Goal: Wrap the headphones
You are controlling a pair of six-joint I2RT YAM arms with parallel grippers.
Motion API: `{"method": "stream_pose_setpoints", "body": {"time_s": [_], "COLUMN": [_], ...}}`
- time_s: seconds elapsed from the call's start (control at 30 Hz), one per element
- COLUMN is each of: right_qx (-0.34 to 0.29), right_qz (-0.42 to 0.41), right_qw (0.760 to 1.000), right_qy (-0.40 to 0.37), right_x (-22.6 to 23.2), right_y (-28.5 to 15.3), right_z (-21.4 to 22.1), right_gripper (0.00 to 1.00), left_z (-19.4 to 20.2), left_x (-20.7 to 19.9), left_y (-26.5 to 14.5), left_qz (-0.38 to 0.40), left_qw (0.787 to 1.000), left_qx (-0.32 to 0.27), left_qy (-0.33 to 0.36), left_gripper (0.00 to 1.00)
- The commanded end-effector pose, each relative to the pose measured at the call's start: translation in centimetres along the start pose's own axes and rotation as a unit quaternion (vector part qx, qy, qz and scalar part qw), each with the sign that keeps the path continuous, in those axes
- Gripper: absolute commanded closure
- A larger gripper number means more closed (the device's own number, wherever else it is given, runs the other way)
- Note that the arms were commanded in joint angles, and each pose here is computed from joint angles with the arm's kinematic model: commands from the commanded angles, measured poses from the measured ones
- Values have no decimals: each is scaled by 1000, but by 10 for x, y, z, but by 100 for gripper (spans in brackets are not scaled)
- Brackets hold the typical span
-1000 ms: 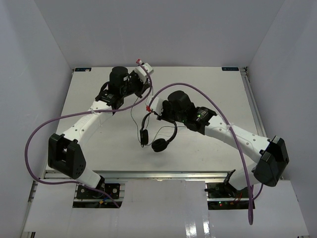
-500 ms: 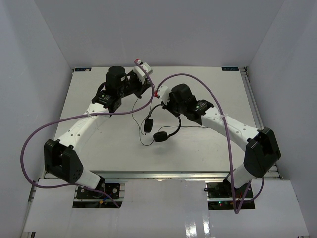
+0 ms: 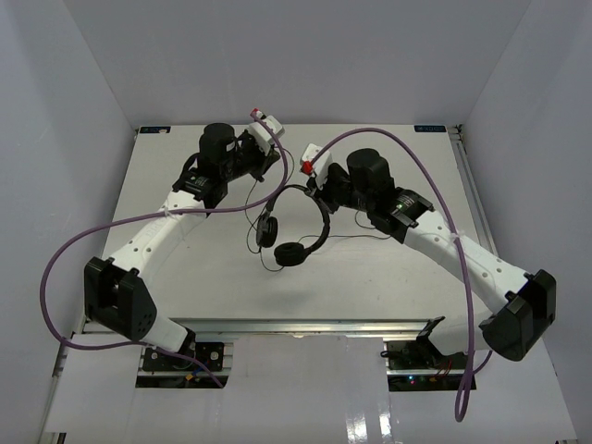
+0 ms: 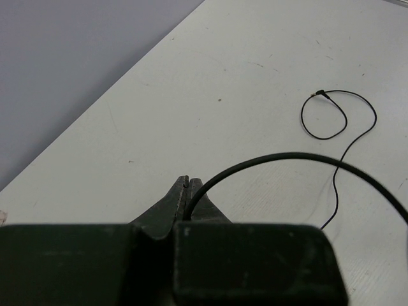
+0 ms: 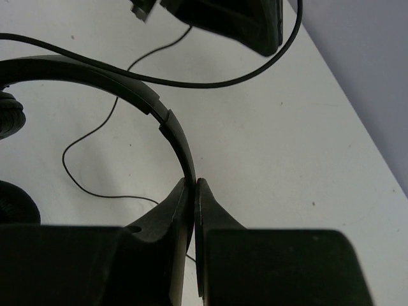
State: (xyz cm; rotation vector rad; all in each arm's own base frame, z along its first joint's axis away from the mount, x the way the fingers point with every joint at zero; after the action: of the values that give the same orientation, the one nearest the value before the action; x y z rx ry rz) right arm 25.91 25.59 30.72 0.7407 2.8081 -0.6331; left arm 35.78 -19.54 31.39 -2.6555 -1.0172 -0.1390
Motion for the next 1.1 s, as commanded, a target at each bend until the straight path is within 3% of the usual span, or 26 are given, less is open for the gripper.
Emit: {"method": "stream_pose_setpoints", "body": {"time_s": [0.0,0.6,1.07], "right_qx": [-64,-52,-30], "right_qz": [-16,-17,18], "right_qw": [998,998,998], "right_qy": [-16,-41,44], "right_x": [3,10,2], "right_y": [-10,-24,21], "right_z": [-22,-11,-13], "right_gripper": [92,92,92], "left_z": [-12,11,-7], "left_x": [7,26,18], "left_y": [5,15,10], "left_qz": [-15,-54,-15], "left_qw": [1000,998,1000], "left_qx": [-12,34,1], "left_qy": [-2,-23,-22], "left_gripper": [100,100,100]}}
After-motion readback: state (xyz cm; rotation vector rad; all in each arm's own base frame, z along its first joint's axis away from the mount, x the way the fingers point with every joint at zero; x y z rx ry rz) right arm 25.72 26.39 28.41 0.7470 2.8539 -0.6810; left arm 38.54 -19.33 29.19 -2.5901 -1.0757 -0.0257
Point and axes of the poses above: each gripper's point midway between its finger pads, its own y axis out along the fingers, its own x axis along the line the jaws close on, z = x × y, the point moved 7 cm from there along -y, back along the fingers
